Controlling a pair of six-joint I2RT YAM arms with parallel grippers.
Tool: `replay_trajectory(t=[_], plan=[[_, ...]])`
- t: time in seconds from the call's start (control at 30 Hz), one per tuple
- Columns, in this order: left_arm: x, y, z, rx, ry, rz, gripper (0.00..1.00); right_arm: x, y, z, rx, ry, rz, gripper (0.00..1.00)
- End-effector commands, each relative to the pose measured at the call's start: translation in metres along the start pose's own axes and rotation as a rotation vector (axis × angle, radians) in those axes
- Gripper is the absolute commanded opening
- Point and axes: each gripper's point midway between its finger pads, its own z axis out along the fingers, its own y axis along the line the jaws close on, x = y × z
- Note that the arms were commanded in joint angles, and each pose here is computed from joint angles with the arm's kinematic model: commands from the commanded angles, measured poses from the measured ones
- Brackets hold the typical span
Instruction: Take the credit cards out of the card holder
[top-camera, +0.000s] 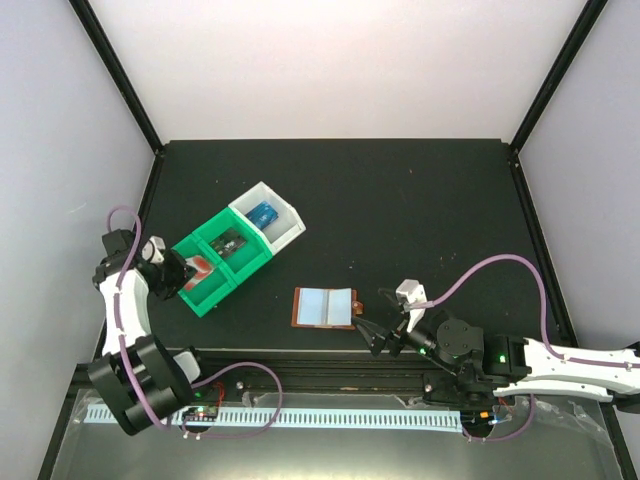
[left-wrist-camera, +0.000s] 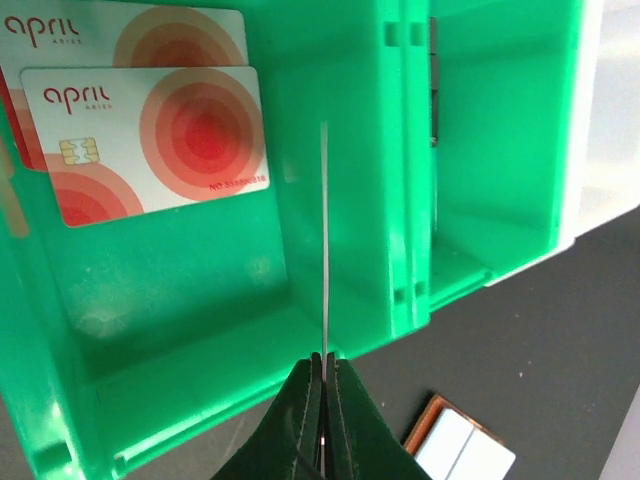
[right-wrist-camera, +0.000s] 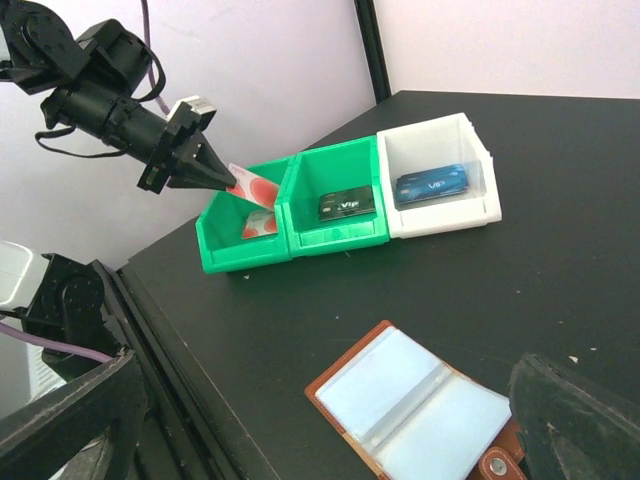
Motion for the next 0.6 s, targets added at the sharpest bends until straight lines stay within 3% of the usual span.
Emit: replay_trajectory(t=[0.0,0.57], plan=[[-0.022,0.005,0.006,-0.029,-0.03,0.023,0.02,-0.012,-0.004,-0.003,0.032,-0.033,-0.019,1.0],[-0.042,0.03,0.029,-0.124,-0.007,0.003,0.02,-0.02,-0.003,0.004,0.065,-0.044,-0.053,1.0]])
